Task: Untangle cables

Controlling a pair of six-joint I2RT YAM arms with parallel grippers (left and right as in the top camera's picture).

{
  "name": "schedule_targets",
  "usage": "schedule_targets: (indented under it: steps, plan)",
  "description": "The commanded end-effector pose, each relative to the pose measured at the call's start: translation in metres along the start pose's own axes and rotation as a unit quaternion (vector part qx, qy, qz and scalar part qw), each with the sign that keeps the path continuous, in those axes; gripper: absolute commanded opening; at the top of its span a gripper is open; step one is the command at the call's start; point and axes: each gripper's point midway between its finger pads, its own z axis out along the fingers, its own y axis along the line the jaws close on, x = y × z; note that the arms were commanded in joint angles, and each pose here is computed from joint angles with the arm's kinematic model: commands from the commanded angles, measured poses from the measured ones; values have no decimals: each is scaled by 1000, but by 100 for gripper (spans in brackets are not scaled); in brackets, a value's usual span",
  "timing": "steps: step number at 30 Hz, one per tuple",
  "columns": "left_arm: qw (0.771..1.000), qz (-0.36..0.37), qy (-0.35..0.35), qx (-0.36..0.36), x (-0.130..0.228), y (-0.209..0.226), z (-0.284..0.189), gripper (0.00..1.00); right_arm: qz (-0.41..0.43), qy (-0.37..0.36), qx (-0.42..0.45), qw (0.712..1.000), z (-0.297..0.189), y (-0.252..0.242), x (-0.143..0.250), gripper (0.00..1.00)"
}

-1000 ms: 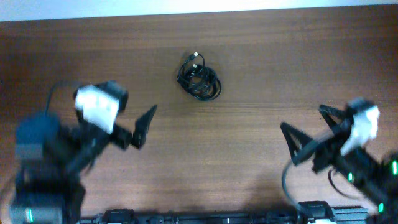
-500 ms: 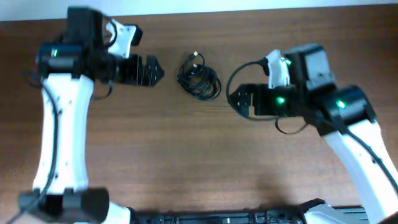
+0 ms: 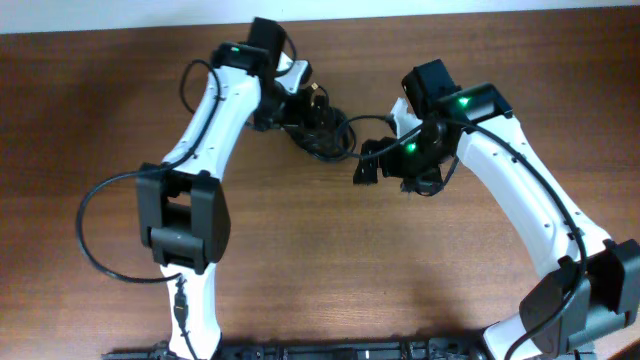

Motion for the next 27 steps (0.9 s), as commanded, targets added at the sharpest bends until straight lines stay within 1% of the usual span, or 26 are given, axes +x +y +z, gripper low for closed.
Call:
schedule_targets:
  steps: [1, 2, 4, 6, 7, 8, 11, 12, 14, 16, 17, 18, 19, 20, 21, 22, 23, 24, 26, 27]
  plan:
    - [999, 31, -7, -28, -7, -6, 14, 99, -64, -7, -68, 996, -28, 31, 21, 95]
    - [999, 41, -13, -25, -10, -14, 17, 100, -73, -22, -72, 995, -37, 35, 23, 95]
    - [998, 55, -15, -22, -10, -26, 21, 94, -92, -54, -82, 991, -58, 43, 32, 95]
    - [997, 70, -20, -23, -12, -37, 28, 95, -114, -91, -94, 985, -82, 51, 44, 95]
    - [996, 78, -27, -37, -15, -37, 33, 96, -130, -116, -102, 979, -97, 56, 52, 95]
    - [995, 82, -27, -44, -17, -37, 40, 88, -153, -156, -112, 969, -118, 63, 63, 96]
    - [996, 79, -18, -44, -15, -34, 58, 75, -181, -226, -107, 951, -151, 65, 83, 96]
    - [996, 77, -13, -45, -14, -32, 64, 70, -186, -237, -111, 947, -157, 66, 87, 96]
    - [996, 74, -7, -46, -13, -29, 71, 49, -197, -256, -117, 939, -168, 68, 97, 96]
    - [996, 75, -12, -45, -15, -30, 71, 44, -198, -258, -118, 938, -169, 68, 98, 96]
    - [996, 75, -12, -45, -15, -30, 71, 29, -190, -254, -118, 941, -167, 68, 97, 96]
    - [996, 75, -12, -45, -15, -30, 71, 25, -182, -250, -119, 944, -165, 68, 95, 96]
    - [996, 76, -13, -45, -15, -30, 70, 27, -178, -243, -117, 946, -161, 67, 91, 96]
    - [996, 75, -13, -45, -16, -30, 69, 25, -174, -235, -116, 949, -157, 67, 88, 96]
    - [996, 75, -11, -45, -15, -31, 68, 21, -170, -225, -115, 952, -153, 66, 86, 96]
    - [996, 74, -9, -45, -14, -32, 64, 13, -162, -212, -111, 957, -147, 64, 83, 96]
    - [996, 75, -11, -45, -15, -33, 60, 7, -156, -201, -107, 961, -142, 62, 82, 96]
    - [996, 76, -16, -44, -16, -36, 55, 4, -146, -183, -101, 967, -134, 58, 80, 96]
    - [996, 80, -27, -42, -18, -41, 42, 2, -135, -163, -98, 972, -125, 56, 77, 96]
    - [995, 83, -37, -34, -20, -47, 29, 0, -130, -148, -103, 975, -120, 56, 76, 96]
